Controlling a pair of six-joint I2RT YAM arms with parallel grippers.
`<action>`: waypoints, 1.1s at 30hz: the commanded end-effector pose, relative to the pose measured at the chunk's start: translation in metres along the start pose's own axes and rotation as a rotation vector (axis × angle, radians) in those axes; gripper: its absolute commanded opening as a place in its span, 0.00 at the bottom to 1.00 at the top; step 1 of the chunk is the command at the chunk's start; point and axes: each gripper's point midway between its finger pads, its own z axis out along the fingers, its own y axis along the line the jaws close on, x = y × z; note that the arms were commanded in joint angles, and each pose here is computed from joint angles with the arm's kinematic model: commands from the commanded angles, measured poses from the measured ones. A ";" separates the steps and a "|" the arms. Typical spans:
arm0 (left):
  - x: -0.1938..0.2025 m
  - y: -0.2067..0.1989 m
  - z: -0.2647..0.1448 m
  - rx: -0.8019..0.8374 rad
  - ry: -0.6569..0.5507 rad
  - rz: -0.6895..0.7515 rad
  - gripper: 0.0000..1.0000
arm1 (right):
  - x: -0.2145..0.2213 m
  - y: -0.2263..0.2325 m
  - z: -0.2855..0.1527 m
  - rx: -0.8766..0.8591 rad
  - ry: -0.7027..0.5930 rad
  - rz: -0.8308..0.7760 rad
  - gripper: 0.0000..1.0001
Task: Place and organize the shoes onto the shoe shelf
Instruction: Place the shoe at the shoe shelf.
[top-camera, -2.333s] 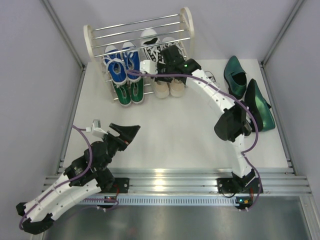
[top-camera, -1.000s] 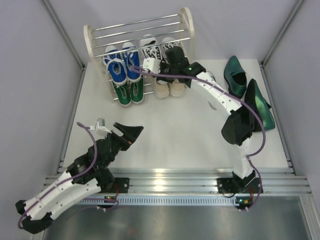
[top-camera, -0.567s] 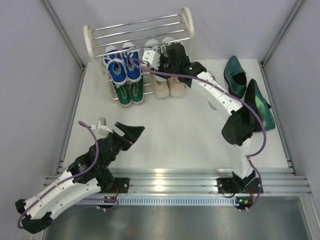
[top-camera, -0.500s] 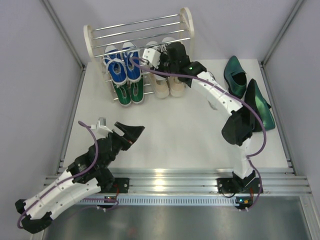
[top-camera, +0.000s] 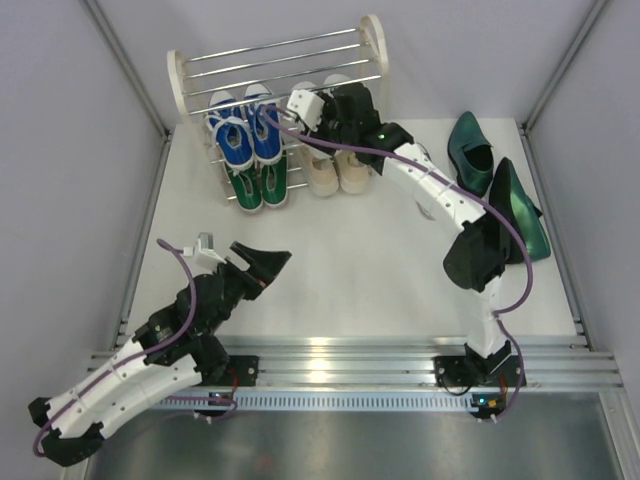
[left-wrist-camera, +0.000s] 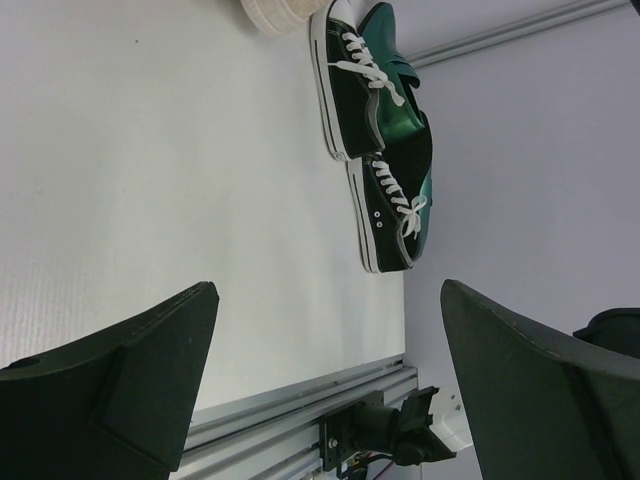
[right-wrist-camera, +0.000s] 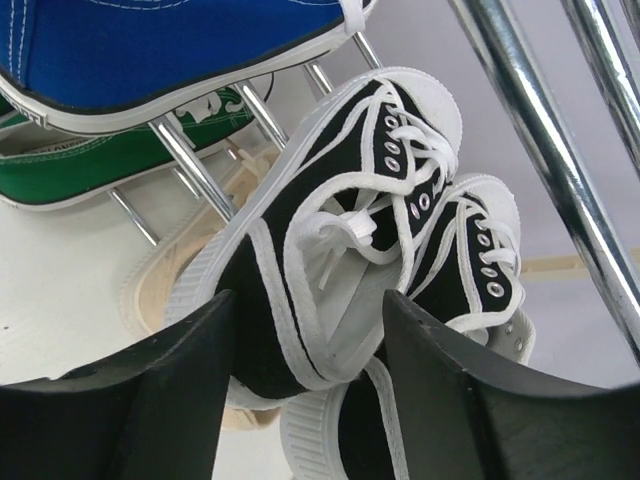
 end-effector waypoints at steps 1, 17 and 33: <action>-0.014 -0.032 -0.006 0.084 -0.025 -0.018 0.98 | -0.031 -0.048 -0.025 0.136 -0.083 0.019 0.62; -0.022 -0.055 -0.003 0.084 -0.032 0.036 0.98 | -0.074 -0.048 -0.126 0.075 -0.250 0.044 0.99; 0.019 -0.053 0.037 -0.046 0.133 0.122 0.98 | 0.116 0.006 -0.261 -0.126 0.039 0.492 0.99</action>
